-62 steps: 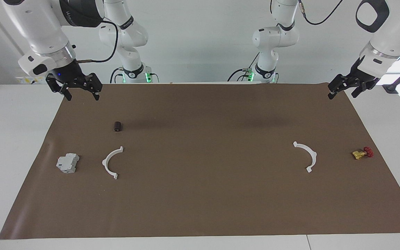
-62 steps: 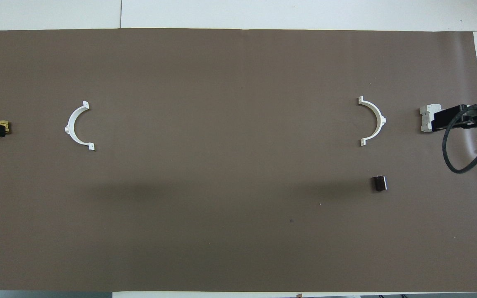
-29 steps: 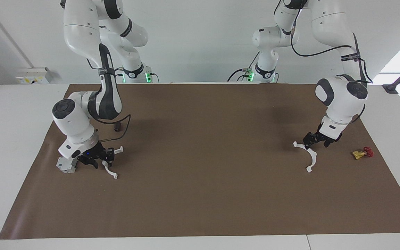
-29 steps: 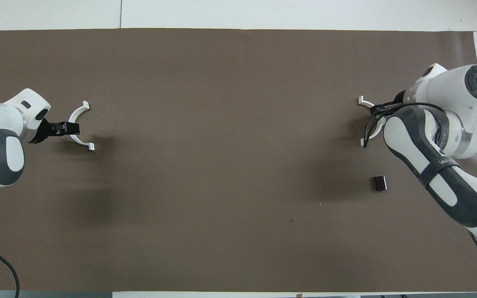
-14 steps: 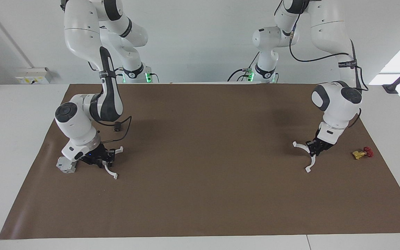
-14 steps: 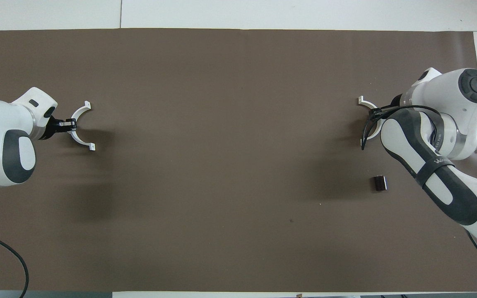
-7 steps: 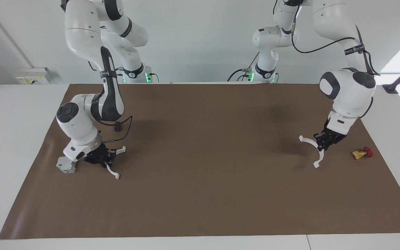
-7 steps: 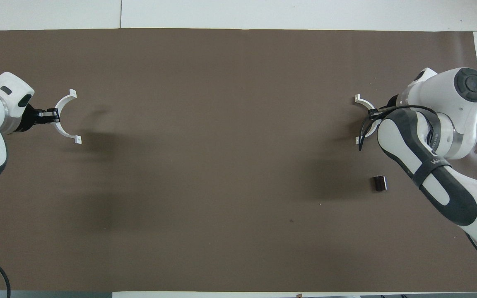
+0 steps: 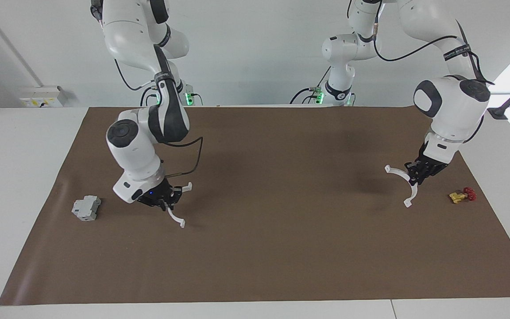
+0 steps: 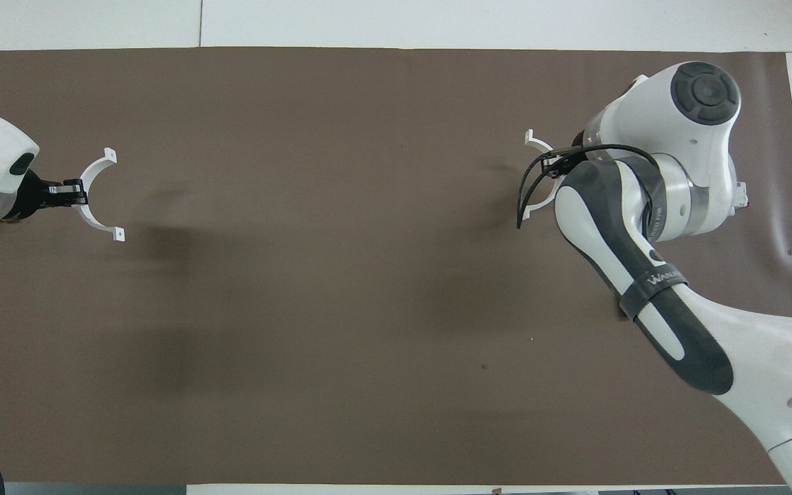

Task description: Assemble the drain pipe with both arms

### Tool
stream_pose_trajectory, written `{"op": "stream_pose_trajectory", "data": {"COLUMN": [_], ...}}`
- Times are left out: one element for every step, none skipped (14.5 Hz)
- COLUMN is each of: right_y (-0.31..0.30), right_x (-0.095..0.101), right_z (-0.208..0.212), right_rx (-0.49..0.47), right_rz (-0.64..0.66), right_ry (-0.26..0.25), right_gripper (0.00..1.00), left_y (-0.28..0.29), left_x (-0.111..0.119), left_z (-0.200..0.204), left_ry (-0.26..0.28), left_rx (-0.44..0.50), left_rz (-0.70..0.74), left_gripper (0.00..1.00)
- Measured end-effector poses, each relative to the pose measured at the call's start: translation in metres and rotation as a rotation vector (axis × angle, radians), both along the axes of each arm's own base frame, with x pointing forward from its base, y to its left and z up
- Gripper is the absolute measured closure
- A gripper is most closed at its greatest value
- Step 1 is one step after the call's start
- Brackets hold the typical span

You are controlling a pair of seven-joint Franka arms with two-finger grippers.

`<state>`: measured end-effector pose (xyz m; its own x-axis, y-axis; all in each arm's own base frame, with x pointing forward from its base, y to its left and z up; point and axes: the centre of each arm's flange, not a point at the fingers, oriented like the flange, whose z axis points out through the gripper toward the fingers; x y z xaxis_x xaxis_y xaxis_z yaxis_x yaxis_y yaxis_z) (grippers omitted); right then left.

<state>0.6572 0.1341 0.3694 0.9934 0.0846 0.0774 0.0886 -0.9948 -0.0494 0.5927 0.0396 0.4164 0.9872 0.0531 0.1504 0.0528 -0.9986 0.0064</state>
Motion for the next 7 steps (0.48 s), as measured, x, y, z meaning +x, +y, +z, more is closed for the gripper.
{"op": "stream_pose_trajectory", "data": {"right_y": [0.029,0.058,0.085,0.108,0.128,0.145,0.163], "right_x": [-0.003,-0.006,-0.01,-0.014,-0.019,-0.024,-0.031], "right_z": [0.004,0.008,0.012,0.016,0.017,0.015,0.007], "right_rx": [0.007,0.014,0.02,0.025,0.028,0.028,0.025], "right_rz": [-0.01,-0.018,-0.018,-0.009,0.011,0.035,0.063], "right_ry": [-0.007,-0.012,-0.016,-0.02,-0.023,-0.02,-0.011], "right_gripper": [0.79,0.79,0.79,0.79,0.79,0.79,0.79], "left_y": [0.0,0.0,0.0,0.0,-0.002,-0.004,-0.004], "left_x": [0.001,0.004,0.006,0.009,0.01,0.012,0.012], "left_z": [0.006,0.014,0.022,0.026,0.028,0.026,0.024], "left_ry": [0.017,0.029,0.035,0.036,0.035,0.039,0.046], "left_rx": [-0.001,-0.002,-0.003,-0.003,-0.003,-0.003,-0.004], "left_rz": [0.0,0.0,-0.001,-0.003,-0.006,-0.008,-0.009], "left_gripper": [0.8,0.8,0.8,0.8,0.8,0.8,0.8]}}
